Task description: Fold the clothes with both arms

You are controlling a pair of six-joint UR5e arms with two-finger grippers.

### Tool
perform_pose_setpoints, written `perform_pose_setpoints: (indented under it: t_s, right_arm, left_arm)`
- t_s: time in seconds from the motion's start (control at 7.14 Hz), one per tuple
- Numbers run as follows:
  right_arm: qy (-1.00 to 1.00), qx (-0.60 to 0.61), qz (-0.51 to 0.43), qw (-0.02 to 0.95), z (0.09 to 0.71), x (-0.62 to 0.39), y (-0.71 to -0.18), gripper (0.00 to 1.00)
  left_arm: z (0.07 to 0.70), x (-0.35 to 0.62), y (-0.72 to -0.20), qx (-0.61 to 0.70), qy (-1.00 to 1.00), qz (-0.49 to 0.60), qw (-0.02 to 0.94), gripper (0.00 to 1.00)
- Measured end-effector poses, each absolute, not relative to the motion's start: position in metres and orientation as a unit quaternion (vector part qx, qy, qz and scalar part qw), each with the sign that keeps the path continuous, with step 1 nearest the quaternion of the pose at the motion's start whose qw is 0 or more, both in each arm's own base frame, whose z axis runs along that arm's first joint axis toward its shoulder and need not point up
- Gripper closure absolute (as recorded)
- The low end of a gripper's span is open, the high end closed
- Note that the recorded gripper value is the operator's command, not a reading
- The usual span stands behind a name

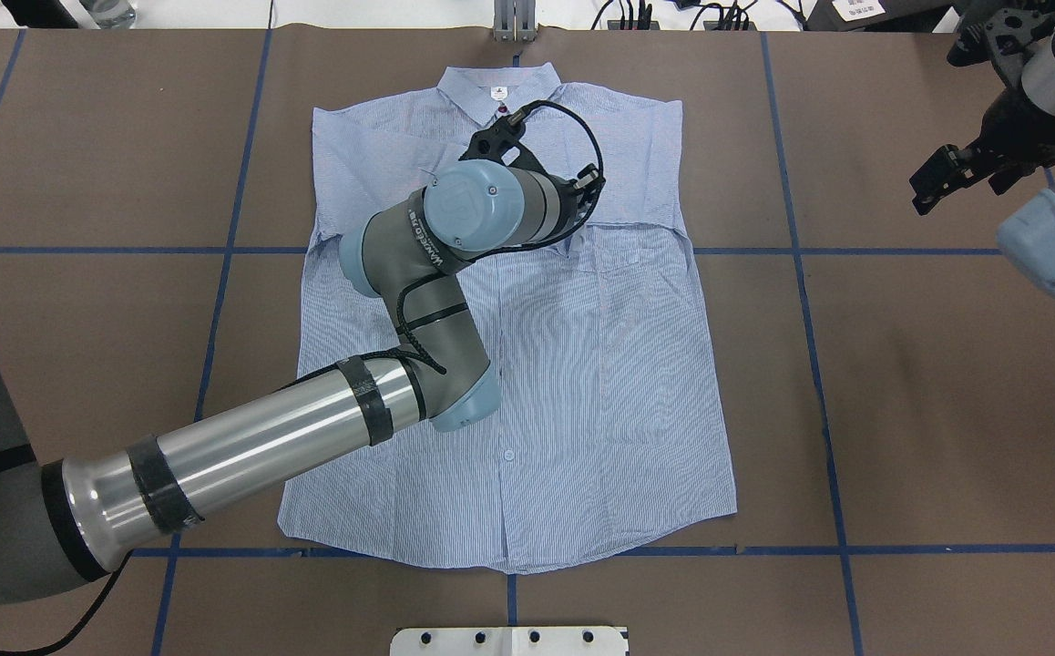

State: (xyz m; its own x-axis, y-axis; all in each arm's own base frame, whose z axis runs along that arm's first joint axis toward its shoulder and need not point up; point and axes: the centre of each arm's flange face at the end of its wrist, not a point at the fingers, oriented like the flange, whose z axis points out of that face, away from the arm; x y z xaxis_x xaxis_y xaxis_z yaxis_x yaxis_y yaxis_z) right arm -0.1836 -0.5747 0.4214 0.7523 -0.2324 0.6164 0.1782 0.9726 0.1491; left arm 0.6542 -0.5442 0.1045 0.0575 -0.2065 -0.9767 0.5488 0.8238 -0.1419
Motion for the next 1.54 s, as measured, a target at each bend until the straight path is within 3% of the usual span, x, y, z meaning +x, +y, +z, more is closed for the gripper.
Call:
perform_pose_setpoints:
  t_s: [0.7, 0.98, 1.54]
  right_arm:
    - [-0.360, 0.046, -0.100, 0.927, 0.412, -0.186, -0.568, 0.00]
    - [-0.397, 0.061, -0.063, 0.914, 0.390, -0.202, -0.529, 0.00]
    - [-0.468, 0.067, 0.014, 0.881, 0.374, -0.327, -0.406, 0.00]
  left_arm:
    - [0.135, 0.642, -0.524, 0.162, 0.626, -0.215, 0.732, 0.01]
    - [0.161, 0.589, -0.492, 0.151, 0.596, -0.182, 0.767, 0.01]
    - [0.193, 0.469, -0.432, 0.176, 0.529, -0.135, 0.819, 0.01]
